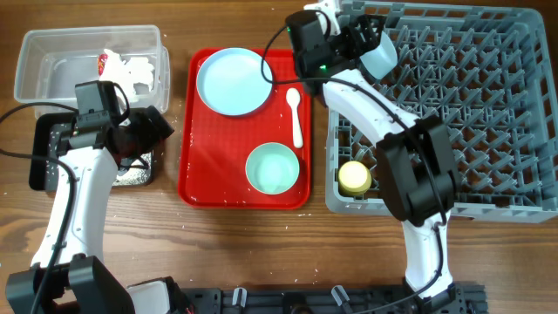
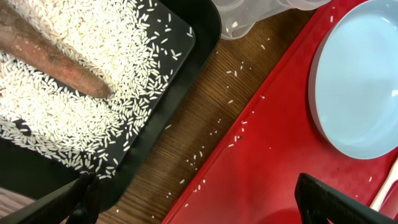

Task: Sort waste into correct bins and load items into the dishwasher rack
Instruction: 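Release the light-blue bowl in the rack and withdraw the right gripper, then grasp the green bowl rim on the red tray with the right gripper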

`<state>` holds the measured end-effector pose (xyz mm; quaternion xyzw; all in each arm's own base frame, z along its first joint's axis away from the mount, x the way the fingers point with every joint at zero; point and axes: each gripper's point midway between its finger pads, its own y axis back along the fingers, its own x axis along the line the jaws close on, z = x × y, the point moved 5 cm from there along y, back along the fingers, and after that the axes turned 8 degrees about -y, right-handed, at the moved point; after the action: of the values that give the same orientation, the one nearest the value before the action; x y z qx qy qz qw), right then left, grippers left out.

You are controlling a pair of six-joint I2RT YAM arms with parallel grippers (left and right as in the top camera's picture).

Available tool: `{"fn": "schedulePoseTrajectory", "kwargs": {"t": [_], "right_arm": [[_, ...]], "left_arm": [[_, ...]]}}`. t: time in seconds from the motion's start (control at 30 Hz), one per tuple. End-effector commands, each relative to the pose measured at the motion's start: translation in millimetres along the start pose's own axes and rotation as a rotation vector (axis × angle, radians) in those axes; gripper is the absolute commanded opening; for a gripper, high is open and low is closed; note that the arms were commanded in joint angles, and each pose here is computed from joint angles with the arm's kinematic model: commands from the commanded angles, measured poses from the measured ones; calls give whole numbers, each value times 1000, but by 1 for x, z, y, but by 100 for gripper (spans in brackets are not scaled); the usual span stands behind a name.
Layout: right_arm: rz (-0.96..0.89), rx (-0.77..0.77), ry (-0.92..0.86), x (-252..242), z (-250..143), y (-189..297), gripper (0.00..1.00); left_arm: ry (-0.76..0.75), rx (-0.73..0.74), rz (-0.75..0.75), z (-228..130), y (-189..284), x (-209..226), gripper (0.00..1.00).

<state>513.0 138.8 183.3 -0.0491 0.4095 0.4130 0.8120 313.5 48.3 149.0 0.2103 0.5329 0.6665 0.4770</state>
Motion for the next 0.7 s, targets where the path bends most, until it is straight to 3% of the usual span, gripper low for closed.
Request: {"fn": "schedulePoseTrajectory", "kwargs": {"t": [0.0, 0.13, 0.27, 0.33, 0.4, 0.53, 0.67], "right_arm": [[114, -64, -175, -26, 31, 41, 100], [391, 3, -255, -18, 24, 83, 100], [892, 276, -273, 15, -9, 147, 100], [1164, 484, -272, 31, -29, 183, 100], [1315, 609, -253, 44, -45, 203, 97], [1118, 859, -340, 53, -98, 195, 80], [1034, 1005, -337, 59, -143, 194, 73]], "left_arm": [[-15, -27, -2, 6, 5, -3, 100], [-15, -27, -2, 6, 5, -3, 100], [-15, -27, -2, 6, 5, -3, 100], [-15, -27, -2, 6, 5, -3, 100], [-15, -27, -2, 6, 5, -3, 100], [-15, -27, -2, 6, 5, -3, 100], [-15, -27, -2, 6, 5, -3, 100]]}}
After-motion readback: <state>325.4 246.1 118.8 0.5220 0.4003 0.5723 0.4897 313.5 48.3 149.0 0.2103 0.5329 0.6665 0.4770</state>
